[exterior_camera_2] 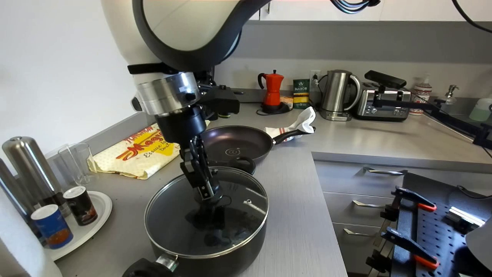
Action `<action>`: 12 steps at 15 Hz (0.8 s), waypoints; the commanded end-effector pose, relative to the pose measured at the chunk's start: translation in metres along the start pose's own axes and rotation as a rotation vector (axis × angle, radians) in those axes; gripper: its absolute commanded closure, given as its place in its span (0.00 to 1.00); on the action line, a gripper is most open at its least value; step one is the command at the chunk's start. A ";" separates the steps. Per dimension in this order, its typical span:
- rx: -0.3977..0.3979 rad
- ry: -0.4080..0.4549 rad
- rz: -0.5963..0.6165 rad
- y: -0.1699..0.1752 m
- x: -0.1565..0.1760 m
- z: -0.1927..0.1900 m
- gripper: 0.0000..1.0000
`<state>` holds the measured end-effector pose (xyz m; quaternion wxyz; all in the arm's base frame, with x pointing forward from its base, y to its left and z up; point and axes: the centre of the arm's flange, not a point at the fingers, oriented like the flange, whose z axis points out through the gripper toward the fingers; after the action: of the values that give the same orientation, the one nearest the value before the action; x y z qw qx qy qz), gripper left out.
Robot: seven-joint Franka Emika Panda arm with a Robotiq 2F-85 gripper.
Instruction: Pick up the lid from the pot and put it on the counter
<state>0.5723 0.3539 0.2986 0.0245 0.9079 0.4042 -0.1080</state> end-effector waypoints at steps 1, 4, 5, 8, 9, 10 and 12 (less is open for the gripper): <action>0.000 -0.011 -0.018 0.004 0.007 -0.007 0.75; -0.013 -0.013 -0.008 0.000 0.001 -0.017 0.75; -0.019 -0.012 -0.004 -0.002 -0.001 -0.022 0.75; -0.050 -0.004 0.018 -0.008 -0.013 -0.040 0.75; -0.059 0.006 0.025 -0.008 -0.016 -0.046 0.75; -0.064 0.010 0.033 -0.007 -0.020 -0.052 0.75; -0.078 0.028 0.055 0.000 -0.029 -0.063 0.75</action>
<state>0.5713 0.3543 0.3345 0.0342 0.9125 0.3971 -0.0925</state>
